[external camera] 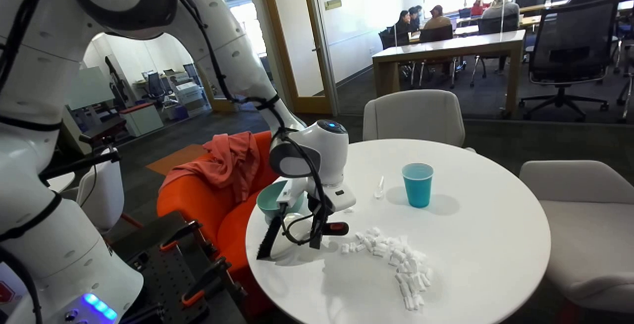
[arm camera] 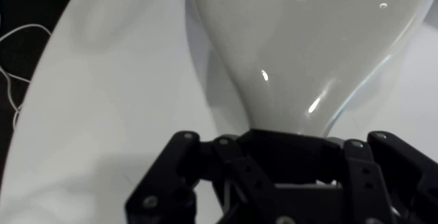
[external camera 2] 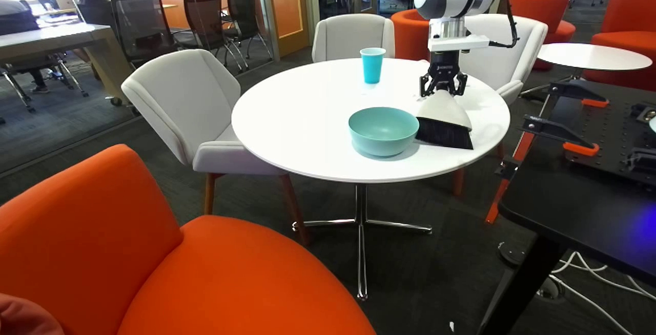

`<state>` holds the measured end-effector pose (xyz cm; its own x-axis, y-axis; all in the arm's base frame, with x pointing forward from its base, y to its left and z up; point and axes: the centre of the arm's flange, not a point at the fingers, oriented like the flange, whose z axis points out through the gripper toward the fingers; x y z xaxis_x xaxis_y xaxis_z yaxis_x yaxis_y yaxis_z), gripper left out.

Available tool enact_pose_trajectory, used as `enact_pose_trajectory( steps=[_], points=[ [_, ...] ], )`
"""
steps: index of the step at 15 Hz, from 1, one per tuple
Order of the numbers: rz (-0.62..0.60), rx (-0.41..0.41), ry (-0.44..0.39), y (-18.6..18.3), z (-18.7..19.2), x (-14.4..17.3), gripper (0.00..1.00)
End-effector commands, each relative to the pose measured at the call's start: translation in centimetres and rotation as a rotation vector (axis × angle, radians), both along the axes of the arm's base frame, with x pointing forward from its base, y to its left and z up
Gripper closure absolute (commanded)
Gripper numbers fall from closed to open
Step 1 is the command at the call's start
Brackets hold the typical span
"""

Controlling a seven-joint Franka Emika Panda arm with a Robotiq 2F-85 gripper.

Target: Move the broom to the right

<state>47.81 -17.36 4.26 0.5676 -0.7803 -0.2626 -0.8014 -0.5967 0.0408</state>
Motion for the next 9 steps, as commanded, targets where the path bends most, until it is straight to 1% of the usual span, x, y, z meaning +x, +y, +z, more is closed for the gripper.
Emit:
enact_pose_trajectory(
  steps=[1,5,9],
  points=[
    [0.01,-0.023,0.021,-1.1,5.3,0.1,1.0],
    [-0.002,-0.04,0.066,-3.6,8.3,0.9,1.0],
    [-0.093,-0.035,0.085,-6.9,9.9,2.3,1.0]
  ],
)
